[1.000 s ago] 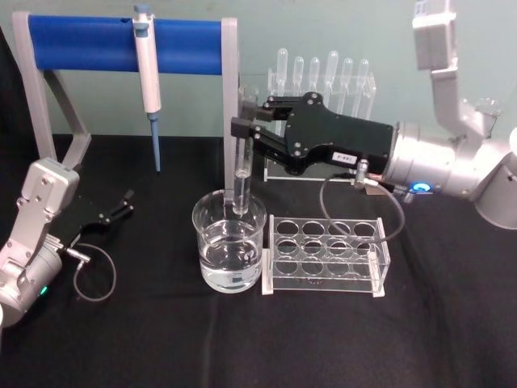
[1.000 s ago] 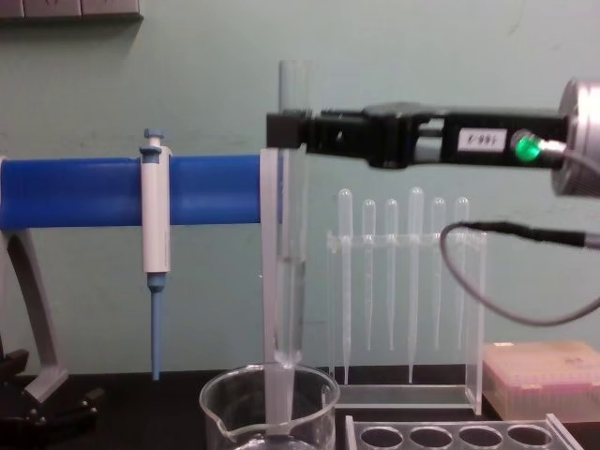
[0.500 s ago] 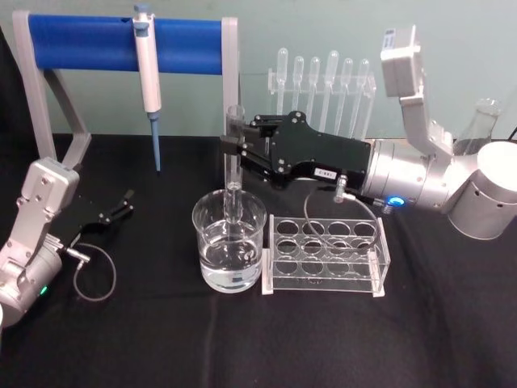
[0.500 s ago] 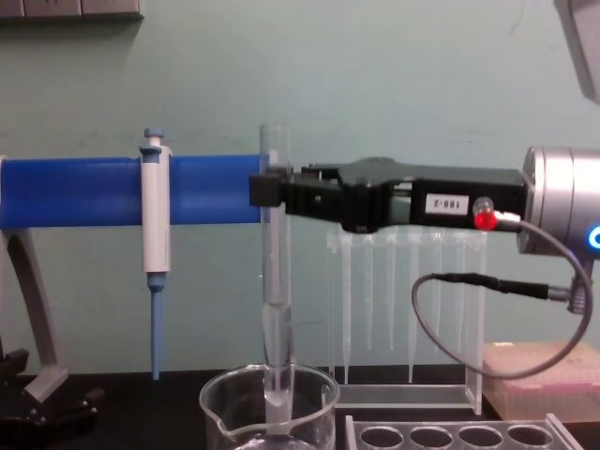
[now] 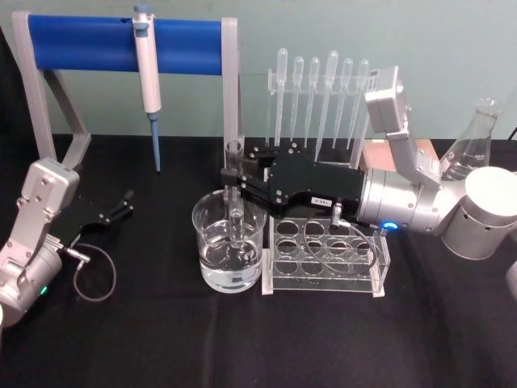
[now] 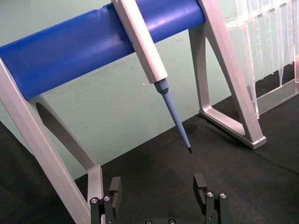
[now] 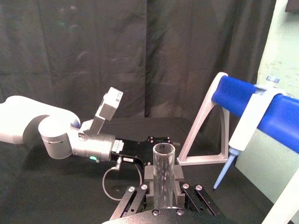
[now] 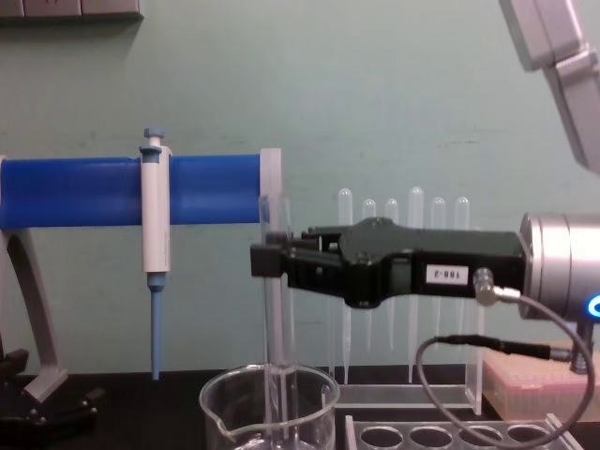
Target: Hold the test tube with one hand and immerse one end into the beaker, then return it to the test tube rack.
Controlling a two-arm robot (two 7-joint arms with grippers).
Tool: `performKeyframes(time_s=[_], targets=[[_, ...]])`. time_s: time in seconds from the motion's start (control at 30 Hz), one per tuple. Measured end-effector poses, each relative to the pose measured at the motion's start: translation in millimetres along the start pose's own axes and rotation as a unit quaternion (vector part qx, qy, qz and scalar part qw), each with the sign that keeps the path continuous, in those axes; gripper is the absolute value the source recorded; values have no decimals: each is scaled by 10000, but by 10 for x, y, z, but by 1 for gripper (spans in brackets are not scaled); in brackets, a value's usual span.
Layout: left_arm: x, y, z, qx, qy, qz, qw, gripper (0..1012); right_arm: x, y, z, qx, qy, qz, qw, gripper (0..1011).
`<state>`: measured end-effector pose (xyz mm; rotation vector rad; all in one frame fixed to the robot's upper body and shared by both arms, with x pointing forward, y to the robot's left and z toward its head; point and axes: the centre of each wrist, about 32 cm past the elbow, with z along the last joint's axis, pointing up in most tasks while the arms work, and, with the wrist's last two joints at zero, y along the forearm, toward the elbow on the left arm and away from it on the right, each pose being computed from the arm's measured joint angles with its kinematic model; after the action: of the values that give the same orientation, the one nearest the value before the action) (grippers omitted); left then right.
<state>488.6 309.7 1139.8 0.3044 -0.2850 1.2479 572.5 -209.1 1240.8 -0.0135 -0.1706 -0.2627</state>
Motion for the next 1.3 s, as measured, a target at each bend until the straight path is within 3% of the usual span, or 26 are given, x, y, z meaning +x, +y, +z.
performKeyframes(time_s=[0.63, 1.3], targets=[[0, 0, 0, 0, 0, 0, 10000, 1000, -32, -2, -289, -138, 124, 39, 9998, 246], [0, 0, 0, 0, 0, 0, 10000, 1000, -47, -35, -432, -194, 273, -38, 9994, 246]])
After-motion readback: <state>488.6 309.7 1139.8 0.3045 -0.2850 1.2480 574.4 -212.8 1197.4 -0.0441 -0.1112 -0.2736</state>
